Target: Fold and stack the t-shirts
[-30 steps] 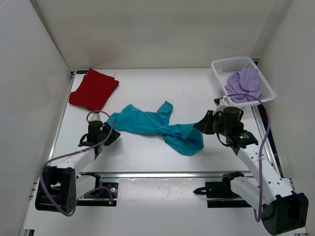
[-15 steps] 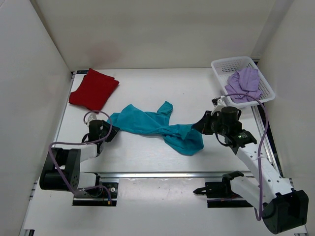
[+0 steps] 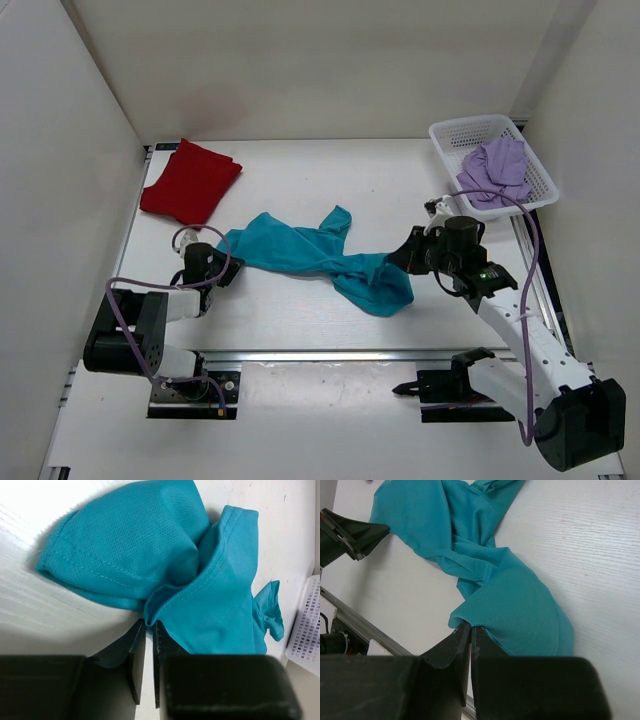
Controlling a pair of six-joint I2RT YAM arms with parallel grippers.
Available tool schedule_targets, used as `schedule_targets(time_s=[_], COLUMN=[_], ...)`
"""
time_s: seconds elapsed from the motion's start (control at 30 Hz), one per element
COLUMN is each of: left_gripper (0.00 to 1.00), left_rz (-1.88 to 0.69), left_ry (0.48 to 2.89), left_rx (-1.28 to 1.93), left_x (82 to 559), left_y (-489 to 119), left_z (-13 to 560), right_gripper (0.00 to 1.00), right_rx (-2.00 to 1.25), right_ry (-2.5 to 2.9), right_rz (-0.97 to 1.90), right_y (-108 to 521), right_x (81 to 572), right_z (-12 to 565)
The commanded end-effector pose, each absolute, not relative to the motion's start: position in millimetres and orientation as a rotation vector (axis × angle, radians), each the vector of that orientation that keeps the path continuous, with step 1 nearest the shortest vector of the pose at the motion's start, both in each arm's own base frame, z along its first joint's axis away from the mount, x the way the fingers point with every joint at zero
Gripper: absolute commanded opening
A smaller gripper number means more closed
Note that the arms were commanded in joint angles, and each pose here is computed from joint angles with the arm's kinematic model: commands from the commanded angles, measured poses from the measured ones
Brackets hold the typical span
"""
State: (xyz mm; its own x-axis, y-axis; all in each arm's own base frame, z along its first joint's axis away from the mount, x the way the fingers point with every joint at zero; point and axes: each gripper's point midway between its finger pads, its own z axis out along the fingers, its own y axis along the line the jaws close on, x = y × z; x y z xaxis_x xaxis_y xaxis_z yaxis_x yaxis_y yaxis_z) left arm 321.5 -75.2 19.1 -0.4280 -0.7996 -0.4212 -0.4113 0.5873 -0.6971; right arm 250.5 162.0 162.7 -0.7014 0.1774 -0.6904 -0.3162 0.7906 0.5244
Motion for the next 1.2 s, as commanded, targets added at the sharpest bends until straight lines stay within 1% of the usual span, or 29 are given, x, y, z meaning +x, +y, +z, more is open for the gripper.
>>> schedule_targets(time_s=[0.0,0.07,0.1,0.23,0.37,0.47,0.53,0.57,0.63,0.67,0.7,0.73,0.77,0.8,0.83,0.9,0.93,1.0,1.07,1.1,1.17], left_gripper=[0.21,0.14,0.12,0.00,0.00,0.00,0.00,0.00,0.00,0.00,0.00,0.00,0.00,0.00,0.00,0.00,0.00,0.00,0.01,0.00,0.00], left_rz=[-0.675,-0.655,-0.661,-0.640,-0.677,-0.723,-0.779,-0.813,-0.855,-0.866,-0.871,-0.878,-0.887,-0.901,-0.917,-0.984,-1.015,-1.008,-0.992,-0.951,-0.900], left_ry=[1.996,1.992,1.985,1.986,1.993,1.997,2.036,1.979,1.983,1.908,1.912,1.855,1.801,1.764,1.729,1.644,1.617,1.596,1.625,1.643,1.693], left_rx=[-0.925,-0.928,-0.918,-0.899,-0.822,-0.674,-0.572,-0.483,-0.374,-0.298,-0.283,-0.245,-0.209,-0.214,-0.208,-0.196,-0.192,-0.215,-0.250,-0.290,-0.337], left_x=[339,340,343,344,341,338,329,337,332,335,330,327,326,322,317,307,299,305,316,323,340], left_y=[-77,-74,-75,-71,-82,-100,-116,-123,-134,-138,-136,-132,-129,-121,-114,-112,-114,-111,-108,-97,-90], left_z=[41,42,46,53,73,106,129,166,213,258,271,308,339,362,377,408,419,421,406,393,366], right_gripper=[0.00,0.00,0.00,0.00,0.00,0.00,0.00,0.00,0.00,0.00,0.00,0.00,0.00,0.00,0.01,0.00,0.00,0.01,0.00,0.00,0.00], right_rx=[-0.140,-0.138,-0.143,-0.150,-0.125,-0.102,-0.084,-0.067,-0.057,-0.036,-0.028,-0.035,-0.039,-0.023,-0.018,-0.015,-0.030,-0.054,-0.102,-0.088,-0.122], right_ry=[2.155,2.165,2.155,2.156,2.156,2.151,2.099,2.110,2.026,2.038,2.018,1.966,1.957,1.882,1.882,1.828,1.841,1.848,1.865,1.904,1.933], right_rz=[0.831,0.822,0.820,0.820,0.802,0.763,0.715,0.679,0.605,0.570,0.540,0.510,0.502,0.485,0.454,0.446,0.444,0.480,0.537,0.524,0.633], right_y=[167,166,167,169,164,157,149,143,129,122,117,111,110,103,98,97,102,113,129,125,128], right_x=[254,255,256,254,255,256,258,256,260,257,256,253,252,245,242,237,242,248,267,282,306], right_z=[171,167,171,171,175,185,211,215,259,264,283,312,321,360,367,400,400,405,396,380,361])
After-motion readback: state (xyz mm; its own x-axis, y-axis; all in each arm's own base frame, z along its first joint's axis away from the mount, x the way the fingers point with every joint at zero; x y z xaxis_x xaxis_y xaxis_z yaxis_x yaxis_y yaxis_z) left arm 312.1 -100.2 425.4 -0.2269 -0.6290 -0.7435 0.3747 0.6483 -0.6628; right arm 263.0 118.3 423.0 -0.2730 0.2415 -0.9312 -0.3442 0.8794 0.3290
